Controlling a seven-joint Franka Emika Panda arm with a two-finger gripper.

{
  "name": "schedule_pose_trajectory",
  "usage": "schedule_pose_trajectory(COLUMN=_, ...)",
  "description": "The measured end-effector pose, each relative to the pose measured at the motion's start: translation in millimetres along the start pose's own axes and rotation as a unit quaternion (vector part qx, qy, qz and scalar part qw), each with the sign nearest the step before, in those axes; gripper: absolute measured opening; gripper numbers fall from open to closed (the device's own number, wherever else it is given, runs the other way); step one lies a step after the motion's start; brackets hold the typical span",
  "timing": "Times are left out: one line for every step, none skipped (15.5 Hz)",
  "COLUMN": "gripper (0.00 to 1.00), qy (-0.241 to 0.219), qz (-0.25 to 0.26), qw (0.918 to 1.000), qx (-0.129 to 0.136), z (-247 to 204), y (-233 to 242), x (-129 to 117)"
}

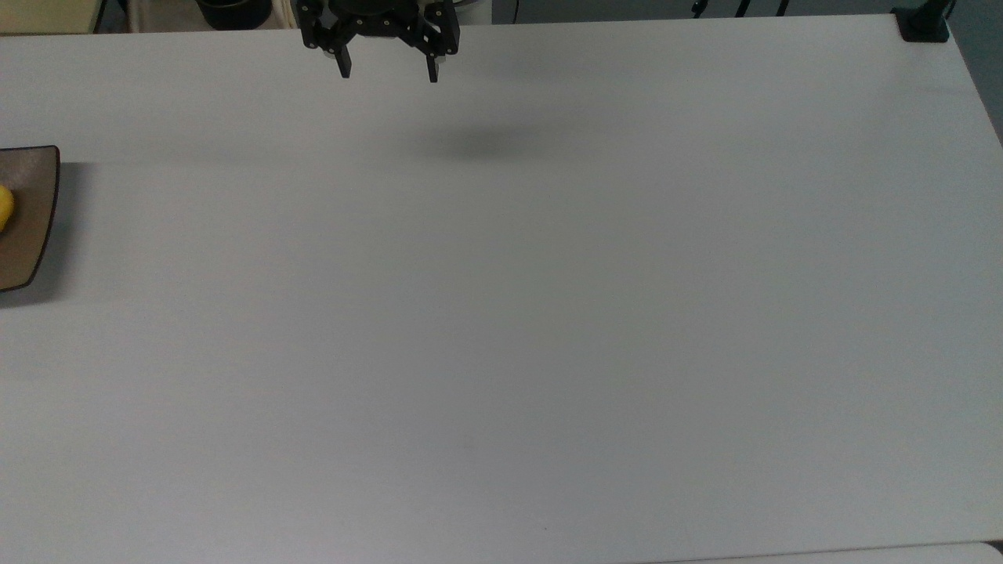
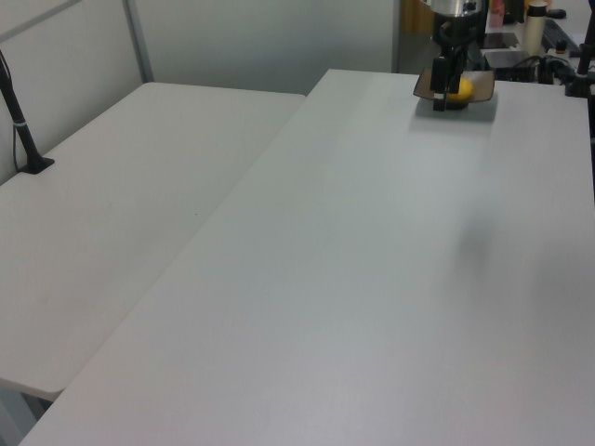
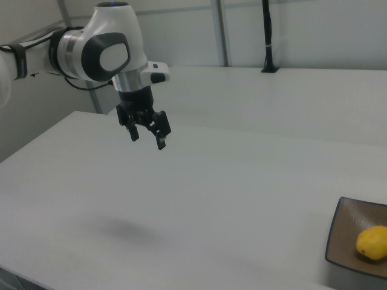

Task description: Put potatoes on a ceramic plate

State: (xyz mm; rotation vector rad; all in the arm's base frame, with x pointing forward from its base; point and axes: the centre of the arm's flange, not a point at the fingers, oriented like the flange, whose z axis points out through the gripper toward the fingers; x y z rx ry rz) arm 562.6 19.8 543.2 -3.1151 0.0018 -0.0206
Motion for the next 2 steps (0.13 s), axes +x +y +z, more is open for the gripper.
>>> schedule_pose_trajectory(gripper=1.0, qy=0.001, qz=-0.001, qw=1.0, qx=-0.002, z=0.0, y=0.4, x=0.3)
schedule_pose_trajectory(gripper=1.0, qy=0.001, qz=-0.001, qw=1.0, qx=-0.005, z=0.1, y=0.8, x=0.5)
